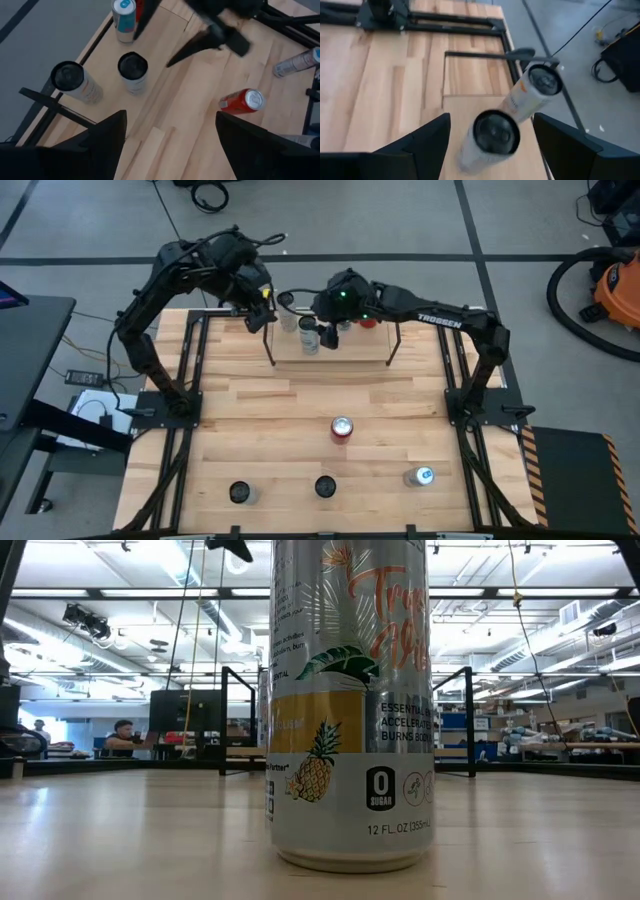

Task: Place canned beverage on shelf
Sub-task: Put the top white blue soda can on the shelf

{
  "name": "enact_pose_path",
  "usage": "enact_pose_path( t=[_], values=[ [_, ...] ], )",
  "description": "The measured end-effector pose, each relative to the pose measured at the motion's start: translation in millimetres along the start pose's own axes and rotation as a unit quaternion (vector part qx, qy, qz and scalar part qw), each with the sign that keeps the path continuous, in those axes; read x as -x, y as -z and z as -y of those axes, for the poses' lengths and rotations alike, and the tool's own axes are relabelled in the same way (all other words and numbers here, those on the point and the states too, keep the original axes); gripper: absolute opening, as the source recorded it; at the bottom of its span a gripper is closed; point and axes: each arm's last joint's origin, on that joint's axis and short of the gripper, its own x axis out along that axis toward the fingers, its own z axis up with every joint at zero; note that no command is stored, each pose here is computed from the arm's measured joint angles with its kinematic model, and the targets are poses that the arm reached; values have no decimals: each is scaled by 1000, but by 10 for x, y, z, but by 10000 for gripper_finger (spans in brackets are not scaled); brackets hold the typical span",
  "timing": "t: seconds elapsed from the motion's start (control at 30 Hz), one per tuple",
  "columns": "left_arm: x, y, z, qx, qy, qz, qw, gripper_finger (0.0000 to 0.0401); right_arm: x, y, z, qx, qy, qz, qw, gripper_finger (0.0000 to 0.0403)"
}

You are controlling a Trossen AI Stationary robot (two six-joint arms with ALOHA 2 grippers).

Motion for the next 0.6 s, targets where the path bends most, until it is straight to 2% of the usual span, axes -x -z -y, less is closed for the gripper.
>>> enact_pose_path(
  t=[0.33, 0.6],
  values=[
    [78, 40, 43, -18, -5, 6, 1000, 307, -304, 372, 12, -16, 23, 5, 1000, 295],
    [78, 40, 41, -17, -5, 6, 1000, 307, -437, 551, 6, -19, 44, 30, 998, 296]
  ],
)
